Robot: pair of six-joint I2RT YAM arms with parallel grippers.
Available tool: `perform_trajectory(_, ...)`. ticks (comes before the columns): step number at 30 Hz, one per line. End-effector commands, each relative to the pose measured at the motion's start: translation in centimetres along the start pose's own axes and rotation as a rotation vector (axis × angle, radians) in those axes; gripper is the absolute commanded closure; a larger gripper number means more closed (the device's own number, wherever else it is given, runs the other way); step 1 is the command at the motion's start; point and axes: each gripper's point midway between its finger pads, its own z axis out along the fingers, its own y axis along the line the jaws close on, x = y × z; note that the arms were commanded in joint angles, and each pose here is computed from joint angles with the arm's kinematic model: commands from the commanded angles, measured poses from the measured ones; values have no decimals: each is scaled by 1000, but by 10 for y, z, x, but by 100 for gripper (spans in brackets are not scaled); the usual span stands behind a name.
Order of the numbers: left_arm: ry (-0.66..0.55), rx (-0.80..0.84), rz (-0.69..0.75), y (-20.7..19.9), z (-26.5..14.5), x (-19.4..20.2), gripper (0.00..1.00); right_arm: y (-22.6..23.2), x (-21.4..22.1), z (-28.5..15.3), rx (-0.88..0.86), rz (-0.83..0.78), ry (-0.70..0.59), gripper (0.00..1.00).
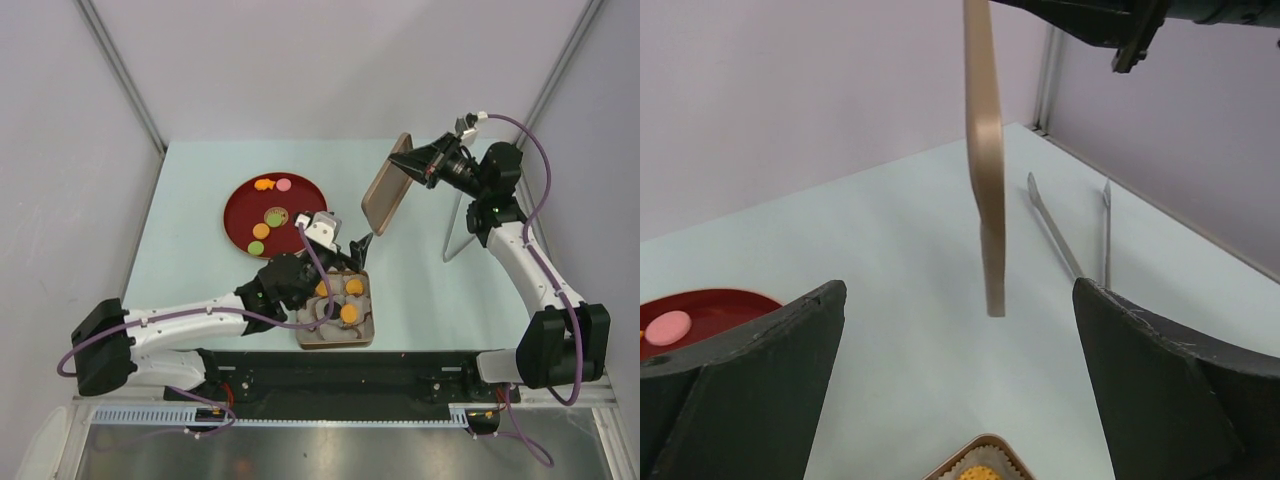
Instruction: Pack the cookies
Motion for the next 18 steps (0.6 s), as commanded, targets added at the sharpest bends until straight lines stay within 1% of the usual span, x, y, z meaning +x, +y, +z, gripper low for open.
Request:
perform_trajectory(1, -30, 68, -83, -19, 6, -3, 0, 20, 6, 4, -64, -36, 15, 100)
perform_trajectory(8, -46, 46, -68, -24, 21, -2, 0, 32, 27, 5, -77, -48, 60, 100)
perform_trajectory(9, -49, 37, -44, -22, 23, -3, 1, 33, 30, 5, -75, -50, 63, 100)
perform_trajectory(12, -65, 8, -45, -19, 28, -6, 3, 38, 39, 3, -71, -65, 76, 100)
perform_trajectory(15, -91, -12, -59, -16, 30, -11, 11, 39, 42, -2, -58, -80, 78, 100)
perform_trajectory(16, -96, -12, -62, -16, 30, -12, 18, 38, 42, -3, -51, -77, 77, 100)
perform_trajectory(18, -101, -10, -61, -16, 30, -14, 25, 40, 42, -4, -51, -85, 78, 100)
